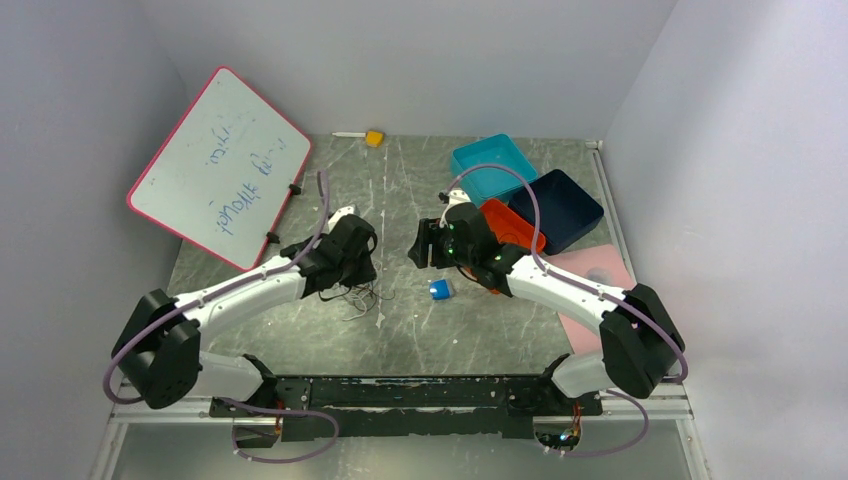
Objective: Untangle the cables
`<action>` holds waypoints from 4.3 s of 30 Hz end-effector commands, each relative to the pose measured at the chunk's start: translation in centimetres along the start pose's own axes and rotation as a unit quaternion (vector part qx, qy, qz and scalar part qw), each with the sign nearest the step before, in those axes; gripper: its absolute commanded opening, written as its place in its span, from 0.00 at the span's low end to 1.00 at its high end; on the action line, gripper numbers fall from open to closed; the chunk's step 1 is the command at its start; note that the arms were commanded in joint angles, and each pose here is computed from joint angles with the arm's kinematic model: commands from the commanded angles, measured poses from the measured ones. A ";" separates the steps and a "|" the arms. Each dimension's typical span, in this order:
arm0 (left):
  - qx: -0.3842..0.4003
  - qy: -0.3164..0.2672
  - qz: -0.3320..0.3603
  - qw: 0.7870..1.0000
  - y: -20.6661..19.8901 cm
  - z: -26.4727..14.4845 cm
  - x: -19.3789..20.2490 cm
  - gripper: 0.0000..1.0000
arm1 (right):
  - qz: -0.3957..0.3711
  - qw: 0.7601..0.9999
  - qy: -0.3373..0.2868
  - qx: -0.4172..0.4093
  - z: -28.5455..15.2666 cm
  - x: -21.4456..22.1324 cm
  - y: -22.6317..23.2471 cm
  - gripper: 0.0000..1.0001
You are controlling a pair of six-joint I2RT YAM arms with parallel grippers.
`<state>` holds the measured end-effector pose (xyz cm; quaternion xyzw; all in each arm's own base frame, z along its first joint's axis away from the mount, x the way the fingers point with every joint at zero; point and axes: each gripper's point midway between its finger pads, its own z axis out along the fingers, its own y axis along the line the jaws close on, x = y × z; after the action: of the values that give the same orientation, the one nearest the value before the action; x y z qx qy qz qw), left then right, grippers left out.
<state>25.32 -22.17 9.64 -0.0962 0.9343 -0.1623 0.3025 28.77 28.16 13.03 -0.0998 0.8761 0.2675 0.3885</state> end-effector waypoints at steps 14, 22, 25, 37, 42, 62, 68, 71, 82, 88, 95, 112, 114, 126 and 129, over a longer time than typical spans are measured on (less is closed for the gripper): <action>-0.018 -0.006 -0.002 1.000 0.7 2.1 0.7 0.28 | 0.004 1.000 0.003 -0.002 0.6 0.0 0.3 0.65; -0.020 -0.003 0.002 1.000 0.8 2.8 1.0 0.18 | 0.003 1.000 0.006 0.000 0.5 0.2 0.1 0.64; -0.024 -0.004 0.004 1.000 1.0 2.9 1.0 0.11 | 0.003 1.000 0.006 0.002 0.4 0.3 0.1 0.64; 0.004 -0.050 0.066 0.997 -0.2 0.2 -1.9 0.07 | 0.006 1.000 -0.006 0.002 0.0 -0.1 0.0 0.64; 0.029 -0.086 0.104 0.990 -1.5 -2.6 -4.2 0.07 | 0.015 0.999 -0.033 -0.009 -0.6 -0.9 0.4 0.65; 0.193 -0.159 0.191 0.949 -7.9 -11.7 -8.8 0.07 | -0.006 0.967 -0.192 -0.168 -4.0 -7.2 6.2 0.71; 0.227 -0.165 0.220 0.934 -8.9 -13.4 -8.8 0.07 | -0.055 0.949 -0.195 -0.240 -3.7 -7.4 9.0 0.74; 0.236 -0.166 0.230 0.930 -9.1 -14.0 -8.8 0.07 | -0.071 0.944 -0.198 -0.256 -3.4 -7.2 9.5 0.74; 0.246 -0.170 0.231 0.926 -10.0 -15.5 -9.7 0.07 | -0.080 0.926 -0.185 -0.319 -2.9 -6.5 11.6 0.72; 0.246 -0.193 0.220 0.924 -10.7 -17.4 -11.5 0.07 | -0.087 0.917 -0.206 -0.329 -3.9 -6.2 11.9 0.72; 0.274 -0.201 0.228 0.912 -12.1 -19.2 -12.3 0.07 | -0.076 0.930 -0.197 -0.302 -2.2 -6.2 11.7 0.63; 0.273 -0.235 0.224 0.906 -12.1 -22.4 -14.2 0.07 | -0.033 0.957 -0.151 -0.247 1.7 -3.3 9.0 0.19; 0.268 -0.239 0.224 0.906 -12.1 -22.5 -14.4 0.07 | -0.037 0.958 -0.156 -0.237 1.2 -3.4 8.6 0.29; 0.272 -0.255 0.220 0.901 -12.7 -23.7 -15.6 0.07 | -0.140 0.928 -0.166 -0.302 -4.3 -3.4 10.7 0.62; 0.277 -0.255 0.222 0.900 -13.1 -23.7 -15.7 0.07 | -0.158 0.919 -0.158 -0.324 -4.3 -3.1 11.7 0.64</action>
<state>24.71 -24.04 38.84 0.1603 0.7565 -0.3071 0.5547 25.30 34.14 21.90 -0.2494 0.6674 0.4699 0.5211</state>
